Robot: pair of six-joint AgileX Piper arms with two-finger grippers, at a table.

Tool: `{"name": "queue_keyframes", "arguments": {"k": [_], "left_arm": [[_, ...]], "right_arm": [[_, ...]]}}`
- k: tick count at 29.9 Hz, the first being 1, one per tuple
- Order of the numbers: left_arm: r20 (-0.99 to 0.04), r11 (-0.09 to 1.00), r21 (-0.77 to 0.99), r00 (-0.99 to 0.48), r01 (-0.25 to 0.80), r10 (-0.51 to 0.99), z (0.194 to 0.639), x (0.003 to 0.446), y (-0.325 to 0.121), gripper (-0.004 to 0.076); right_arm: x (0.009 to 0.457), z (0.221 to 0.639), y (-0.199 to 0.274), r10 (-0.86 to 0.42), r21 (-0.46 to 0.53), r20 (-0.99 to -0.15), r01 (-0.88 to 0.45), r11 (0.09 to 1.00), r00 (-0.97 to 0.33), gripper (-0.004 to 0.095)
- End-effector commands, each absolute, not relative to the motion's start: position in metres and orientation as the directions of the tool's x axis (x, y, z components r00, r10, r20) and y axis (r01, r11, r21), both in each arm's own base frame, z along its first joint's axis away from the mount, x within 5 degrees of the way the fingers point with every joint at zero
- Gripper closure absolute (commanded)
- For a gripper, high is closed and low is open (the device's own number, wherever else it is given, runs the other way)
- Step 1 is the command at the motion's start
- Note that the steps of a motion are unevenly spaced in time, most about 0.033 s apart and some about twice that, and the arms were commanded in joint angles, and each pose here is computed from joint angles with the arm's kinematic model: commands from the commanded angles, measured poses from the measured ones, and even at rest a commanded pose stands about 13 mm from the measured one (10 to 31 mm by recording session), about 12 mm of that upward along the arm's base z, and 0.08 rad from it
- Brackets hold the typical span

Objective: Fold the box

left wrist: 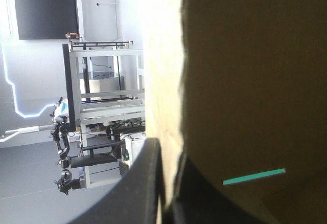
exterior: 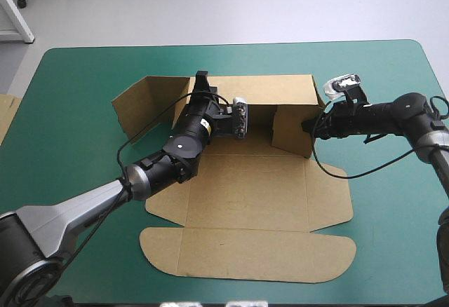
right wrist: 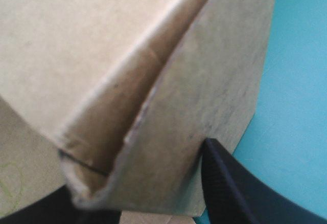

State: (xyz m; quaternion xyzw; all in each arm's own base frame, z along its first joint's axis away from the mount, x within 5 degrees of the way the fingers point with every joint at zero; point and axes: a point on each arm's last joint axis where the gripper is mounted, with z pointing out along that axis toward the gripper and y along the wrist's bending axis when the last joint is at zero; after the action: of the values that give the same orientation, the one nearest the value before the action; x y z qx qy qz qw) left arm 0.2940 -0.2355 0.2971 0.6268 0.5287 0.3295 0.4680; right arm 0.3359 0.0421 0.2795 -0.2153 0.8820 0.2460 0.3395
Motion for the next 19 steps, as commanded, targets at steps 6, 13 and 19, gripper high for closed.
{"name": "queue_keyframes", "arguments": {"k": [6, 13, 19], "left_arm": [[-0.182, 0.077, 0.929, 0.267, 0.361, 0.946, 0.312, 0.288, -0.241, 0.0734], [-0.182, 0.077, 0.929, 0.267, 0.361, 0.946, 0.312, 0.288, -0.241, 0.0734], [-0.182, 0.077, 0.929, 0.267, 0.361, 0.946, 0.312, 0.288, -0.241, 0.0734]], "right_arm": [[0.329, 0.284, 0.051, -0.147, 0.304, -0.739, -0.520, 0.798, -0.658, 0.0711], [0.329, 0.284, 0.059, -0.150, 0.298, -0.742, -0.522, 0.799, -0.653, 0.0922], [0.331, 0.283, 0.057, -0.140, 0.290, -0.733, -0.492, 0.821, -0.666, 0.0921]]}}
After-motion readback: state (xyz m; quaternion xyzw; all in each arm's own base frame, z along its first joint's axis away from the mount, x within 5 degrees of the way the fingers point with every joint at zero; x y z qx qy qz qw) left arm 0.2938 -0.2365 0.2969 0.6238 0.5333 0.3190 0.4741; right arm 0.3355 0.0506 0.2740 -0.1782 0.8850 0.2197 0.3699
